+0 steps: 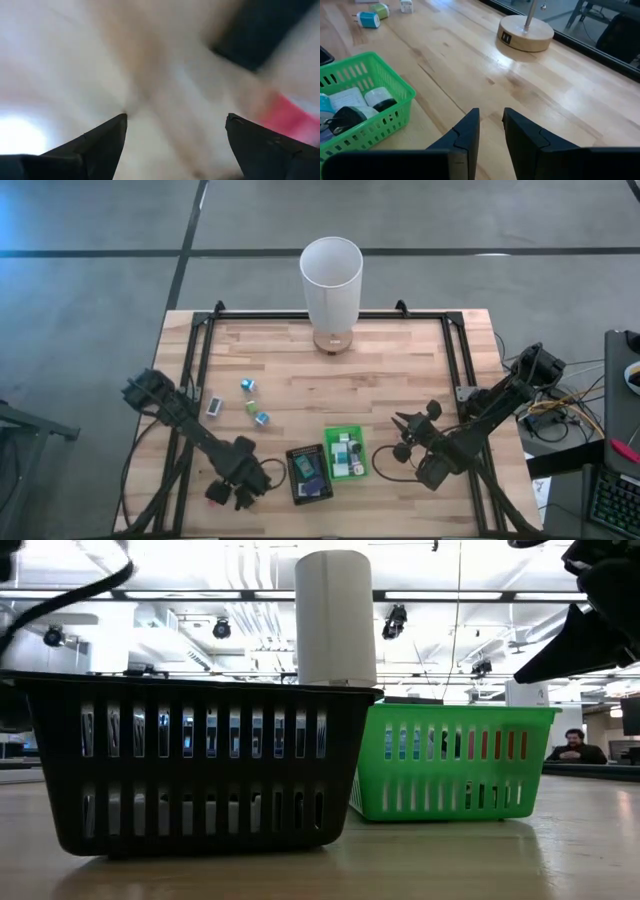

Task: Pick & Place Office items
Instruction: Put the black digital clock into the black bin

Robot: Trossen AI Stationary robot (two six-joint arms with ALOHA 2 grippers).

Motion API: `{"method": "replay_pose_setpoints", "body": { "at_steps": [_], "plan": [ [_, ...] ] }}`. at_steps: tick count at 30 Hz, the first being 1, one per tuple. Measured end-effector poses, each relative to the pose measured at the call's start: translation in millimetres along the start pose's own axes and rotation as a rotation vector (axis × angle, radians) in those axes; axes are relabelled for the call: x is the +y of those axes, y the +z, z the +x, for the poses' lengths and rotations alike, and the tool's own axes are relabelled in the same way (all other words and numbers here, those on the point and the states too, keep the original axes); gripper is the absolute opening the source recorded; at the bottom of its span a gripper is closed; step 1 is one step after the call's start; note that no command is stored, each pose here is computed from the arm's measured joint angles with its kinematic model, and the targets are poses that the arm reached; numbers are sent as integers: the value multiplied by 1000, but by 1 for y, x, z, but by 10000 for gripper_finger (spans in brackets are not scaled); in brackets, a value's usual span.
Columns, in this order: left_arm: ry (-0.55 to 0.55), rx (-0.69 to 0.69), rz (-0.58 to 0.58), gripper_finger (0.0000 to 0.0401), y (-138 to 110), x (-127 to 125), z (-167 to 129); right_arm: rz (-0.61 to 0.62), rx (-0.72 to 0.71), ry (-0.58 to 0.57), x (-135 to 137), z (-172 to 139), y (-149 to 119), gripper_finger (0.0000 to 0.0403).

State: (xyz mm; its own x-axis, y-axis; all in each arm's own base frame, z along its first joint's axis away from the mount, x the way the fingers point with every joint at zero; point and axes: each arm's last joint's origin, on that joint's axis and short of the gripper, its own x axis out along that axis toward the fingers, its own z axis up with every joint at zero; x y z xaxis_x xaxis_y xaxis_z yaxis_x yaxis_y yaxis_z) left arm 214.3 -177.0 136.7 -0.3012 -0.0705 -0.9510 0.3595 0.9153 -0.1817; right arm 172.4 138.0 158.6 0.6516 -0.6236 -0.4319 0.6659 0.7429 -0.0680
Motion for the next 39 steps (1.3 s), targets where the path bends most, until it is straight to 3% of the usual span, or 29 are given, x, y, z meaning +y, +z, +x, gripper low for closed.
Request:
{"method": "replay_pose_setpoints", "body": {
  "at_steps": [3, 6, 12, 16, 19, 22, 29, 39],
  "plan": [
    [123, -91, 7, 339, 7, 0, -14, -1, -1, 0, 0, 0, 0, 86],
    [177, -148, 18, 339, 12, -3, -25, -6, -1, -3, -1, 1, -1, 83],
    [161, -195, 14, 339, 18, -8, -37, -16, 0, -8, -4, 2, -4, 77],
    [95, -274, -116, 339, 25, -11, -39, -15, 0, -9, -4, 2, -4, 81],
    [72, -338, -116, 339, 31, -13, -41, -15, 0, -8, -4, 2, -4, 85],
    [82, -357, -43, 339, 32, -18, -43, -16, 0, -8, -4, 2, -4, 88],
    [133, -335, 253, 339, 27, -35, -38, -17, 0, -8, -4, 2, -4, 84],
    [140, -325, 284, 339, 23, -45, -34, -16, 0, -8, -4, 2, -4, 78]
  ]
}}
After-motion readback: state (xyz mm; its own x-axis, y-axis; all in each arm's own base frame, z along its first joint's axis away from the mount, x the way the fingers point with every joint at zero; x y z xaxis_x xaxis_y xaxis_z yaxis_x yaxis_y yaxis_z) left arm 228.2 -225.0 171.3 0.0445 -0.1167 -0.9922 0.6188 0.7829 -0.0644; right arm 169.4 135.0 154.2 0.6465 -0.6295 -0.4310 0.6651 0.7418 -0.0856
